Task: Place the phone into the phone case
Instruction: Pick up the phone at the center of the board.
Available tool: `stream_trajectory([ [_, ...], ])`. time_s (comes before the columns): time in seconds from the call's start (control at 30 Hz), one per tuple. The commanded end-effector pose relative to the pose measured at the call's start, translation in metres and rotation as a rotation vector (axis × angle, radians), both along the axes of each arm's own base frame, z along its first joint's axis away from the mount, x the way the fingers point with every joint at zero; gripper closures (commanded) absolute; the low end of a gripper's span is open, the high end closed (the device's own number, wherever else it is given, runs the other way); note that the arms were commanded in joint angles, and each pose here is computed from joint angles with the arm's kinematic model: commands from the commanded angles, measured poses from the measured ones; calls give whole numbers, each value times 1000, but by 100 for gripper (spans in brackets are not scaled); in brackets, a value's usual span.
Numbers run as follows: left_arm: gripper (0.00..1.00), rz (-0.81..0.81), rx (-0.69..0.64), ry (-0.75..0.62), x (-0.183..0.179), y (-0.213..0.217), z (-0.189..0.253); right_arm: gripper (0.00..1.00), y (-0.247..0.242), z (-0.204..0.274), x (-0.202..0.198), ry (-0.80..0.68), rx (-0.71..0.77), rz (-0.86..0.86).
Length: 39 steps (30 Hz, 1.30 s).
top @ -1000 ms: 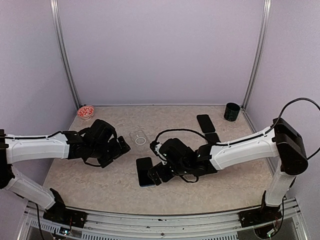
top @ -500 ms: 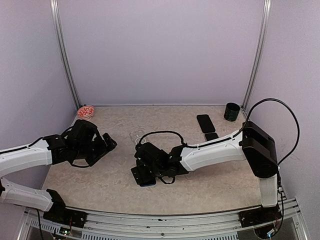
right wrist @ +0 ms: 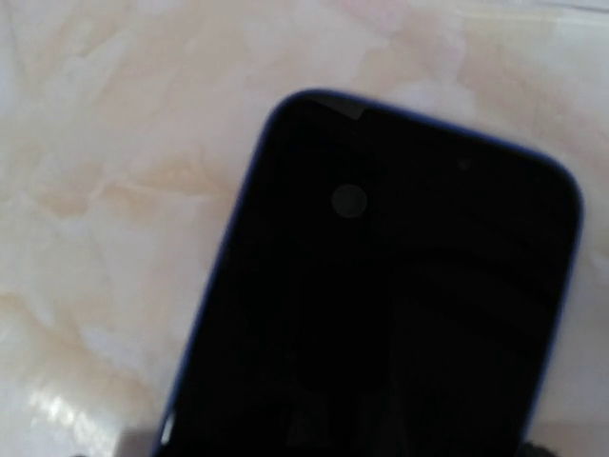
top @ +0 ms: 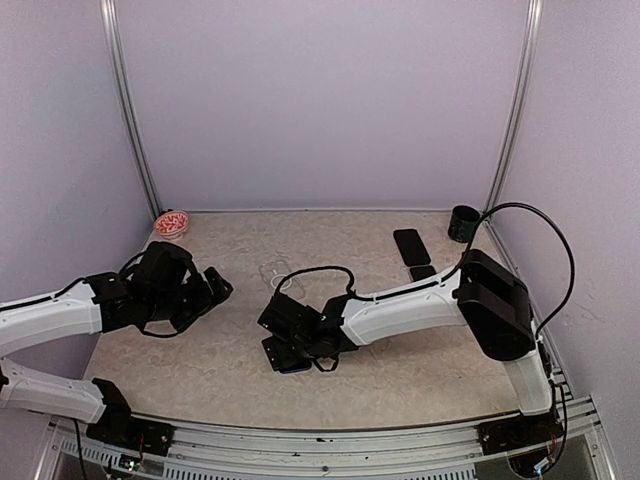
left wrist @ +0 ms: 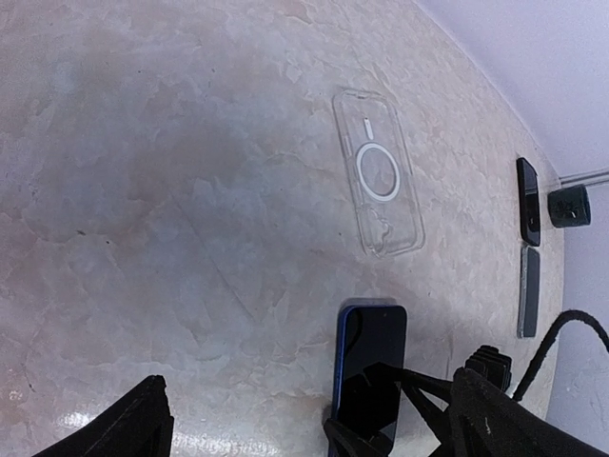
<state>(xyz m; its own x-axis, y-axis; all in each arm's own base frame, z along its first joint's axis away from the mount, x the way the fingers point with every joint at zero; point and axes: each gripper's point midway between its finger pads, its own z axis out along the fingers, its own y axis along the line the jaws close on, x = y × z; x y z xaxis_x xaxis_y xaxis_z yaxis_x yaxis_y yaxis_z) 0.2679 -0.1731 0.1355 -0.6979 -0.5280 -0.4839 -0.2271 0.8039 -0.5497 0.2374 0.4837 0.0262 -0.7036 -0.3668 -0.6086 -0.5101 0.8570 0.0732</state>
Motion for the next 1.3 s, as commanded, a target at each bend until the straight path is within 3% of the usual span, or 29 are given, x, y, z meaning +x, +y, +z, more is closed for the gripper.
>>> stream_trajectory([
  [0.0, 1, 0, 11, -43, 1, 3, 6, 14, -1, -15, -11, 16, -55, 2],
  [0.17, 1, 1, 2, -52, 1, 4, 7, 24, -7, -19, -16, 23, -83, 19],
  [0.4, 1, -22, 11, -31, -2, -2, -2, 27, -18, -8, -17, -40, -129, 114],
  [0.63, 1, -22, 37, 6, -5, -1, -20, 20, -21, -2, -19, -85, -173, 230],
  [0.9, 1, -16, 39, 14, -7, 1, -22, 11, -15, -11, -23, 14, -192, 248],
  [1.13, 1, -13, 48, 18, -8, 3, -26, 11, -27, -7, -15, 114, -160, 219],
  [1.27, 1, -13, 46, 25, -9, 2, -29, 11, -33, -17, -14, 150, -229, 228],
])
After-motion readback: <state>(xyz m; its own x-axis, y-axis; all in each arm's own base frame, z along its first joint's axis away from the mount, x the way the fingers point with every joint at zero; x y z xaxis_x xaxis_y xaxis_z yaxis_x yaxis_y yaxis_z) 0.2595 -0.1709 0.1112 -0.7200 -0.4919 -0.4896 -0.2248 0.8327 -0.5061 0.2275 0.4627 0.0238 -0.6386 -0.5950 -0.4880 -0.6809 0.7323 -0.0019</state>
